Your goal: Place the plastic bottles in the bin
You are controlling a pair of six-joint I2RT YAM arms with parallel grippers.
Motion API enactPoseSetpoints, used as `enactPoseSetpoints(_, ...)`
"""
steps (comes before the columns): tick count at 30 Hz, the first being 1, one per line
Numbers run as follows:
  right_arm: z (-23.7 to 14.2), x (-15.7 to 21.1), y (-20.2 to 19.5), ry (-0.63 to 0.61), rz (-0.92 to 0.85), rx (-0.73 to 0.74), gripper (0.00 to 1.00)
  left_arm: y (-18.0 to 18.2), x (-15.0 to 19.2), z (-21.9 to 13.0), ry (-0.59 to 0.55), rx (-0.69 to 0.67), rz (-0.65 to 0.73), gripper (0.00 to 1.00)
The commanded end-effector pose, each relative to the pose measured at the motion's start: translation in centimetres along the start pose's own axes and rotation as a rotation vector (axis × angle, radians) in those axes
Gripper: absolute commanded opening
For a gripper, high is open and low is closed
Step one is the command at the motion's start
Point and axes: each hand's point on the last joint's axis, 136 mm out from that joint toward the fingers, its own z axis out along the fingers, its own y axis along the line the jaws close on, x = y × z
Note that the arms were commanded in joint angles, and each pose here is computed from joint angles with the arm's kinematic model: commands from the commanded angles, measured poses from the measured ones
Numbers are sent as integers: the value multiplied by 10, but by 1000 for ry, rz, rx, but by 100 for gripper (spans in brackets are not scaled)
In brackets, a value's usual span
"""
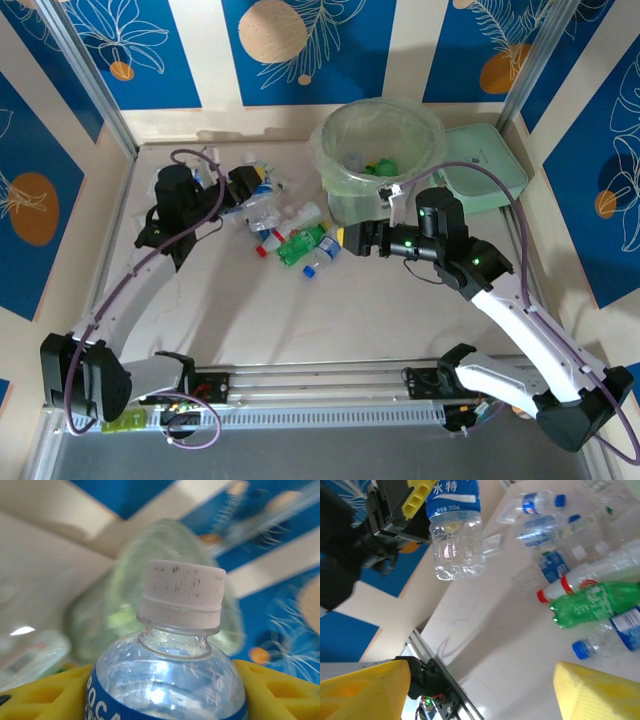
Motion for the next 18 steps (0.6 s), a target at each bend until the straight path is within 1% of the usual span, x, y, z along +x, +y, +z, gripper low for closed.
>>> enactPoseSetpoints(1,-5,-9,43,-31,-71,-195,85,-100,3,-24,17,427,126,62)
enactPoseSetpoints(4,-6,-12,64,-47,-143,-250,93,-127,18,-34,29,534,142,62)
enactPoseSetpoints(7,0,-20,72,-64,-163,-262,96,-147,36,-39,67,596,180,63)
enactPoseSetpoints(12,13,-30,81,-70,-151,-303,97,-173,49,-48,90,673,236,63)
enactPoseSetpoints(18,16,-27,117,-54,-215,-470,98,-178,59,-46,109,686,239,63)
